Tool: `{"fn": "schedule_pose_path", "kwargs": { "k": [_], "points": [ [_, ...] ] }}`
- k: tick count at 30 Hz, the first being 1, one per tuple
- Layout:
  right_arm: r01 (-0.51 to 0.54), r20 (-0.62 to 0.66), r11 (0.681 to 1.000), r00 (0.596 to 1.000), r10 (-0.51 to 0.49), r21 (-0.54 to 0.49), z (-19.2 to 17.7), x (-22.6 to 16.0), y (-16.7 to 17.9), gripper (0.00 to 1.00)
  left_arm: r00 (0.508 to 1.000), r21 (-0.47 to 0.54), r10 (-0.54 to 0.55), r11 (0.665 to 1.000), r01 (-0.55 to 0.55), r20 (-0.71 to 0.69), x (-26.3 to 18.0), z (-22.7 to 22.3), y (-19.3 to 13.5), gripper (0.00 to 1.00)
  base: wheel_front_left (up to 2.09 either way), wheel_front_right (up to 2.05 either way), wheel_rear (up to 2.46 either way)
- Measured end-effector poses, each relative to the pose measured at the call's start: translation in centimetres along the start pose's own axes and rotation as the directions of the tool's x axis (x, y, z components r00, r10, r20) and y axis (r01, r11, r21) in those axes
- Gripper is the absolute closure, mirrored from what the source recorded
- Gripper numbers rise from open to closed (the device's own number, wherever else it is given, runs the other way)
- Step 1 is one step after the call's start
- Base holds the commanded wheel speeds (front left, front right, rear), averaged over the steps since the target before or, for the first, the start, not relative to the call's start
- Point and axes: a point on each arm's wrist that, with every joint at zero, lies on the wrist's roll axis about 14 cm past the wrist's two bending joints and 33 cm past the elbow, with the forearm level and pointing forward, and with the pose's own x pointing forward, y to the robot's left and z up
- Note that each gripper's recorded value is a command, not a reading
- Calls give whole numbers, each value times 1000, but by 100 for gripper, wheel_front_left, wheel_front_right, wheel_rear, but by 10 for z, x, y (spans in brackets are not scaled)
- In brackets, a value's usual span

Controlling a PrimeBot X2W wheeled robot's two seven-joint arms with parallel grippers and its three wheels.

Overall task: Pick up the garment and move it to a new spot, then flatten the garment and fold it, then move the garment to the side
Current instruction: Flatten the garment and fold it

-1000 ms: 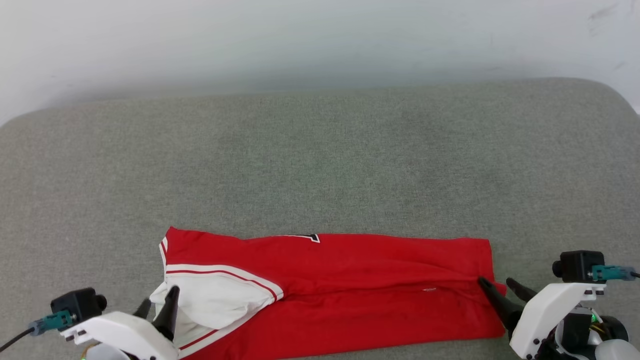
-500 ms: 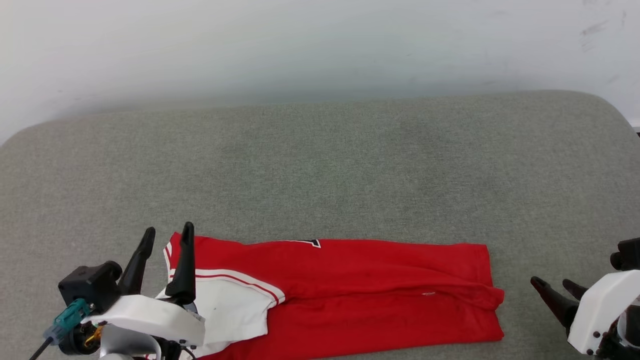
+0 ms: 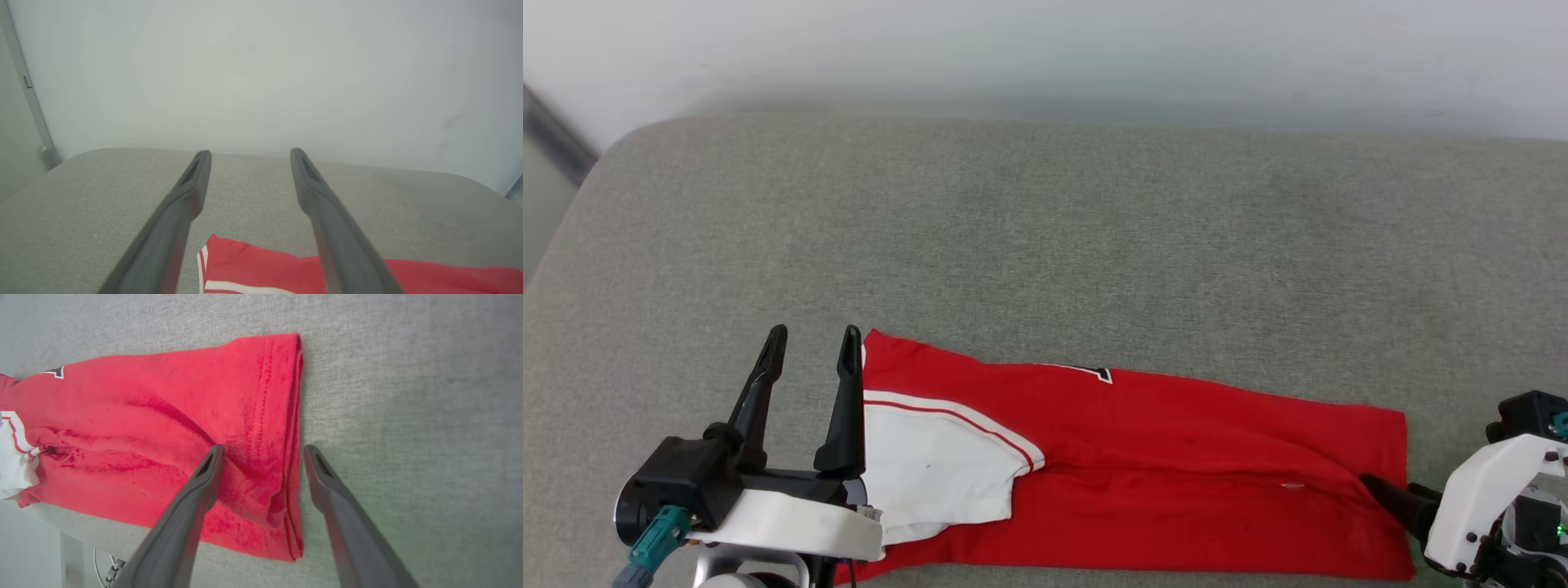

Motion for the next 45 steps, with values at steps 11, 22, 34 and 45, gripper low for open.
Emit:
{"fn": "schedule_pose_path", "kwargs": {
  "k": [11,22,34,45],
  "points": [
    [-71,-151,997,986,72,15,-21,37,24,100,999,31,28,999,-27,-22,-4,-4,11,0,0,0,0],
    [-89,-50,995,995,87,-49,5,16,29,100,1000,26,1,1000,-2,7,-6,6,0,0,0,0,0],
    [143,88,987,985,-149,78,37,-36,-68,100,997,4,-79,997,79,3,5,2,-27,0,0,0,0],
    [-256,99,903,967,236,345,30,-36,15,100,993,-11,-119,993,119,-10,8,-3,-40,0,0,0,0]
  ]
}}
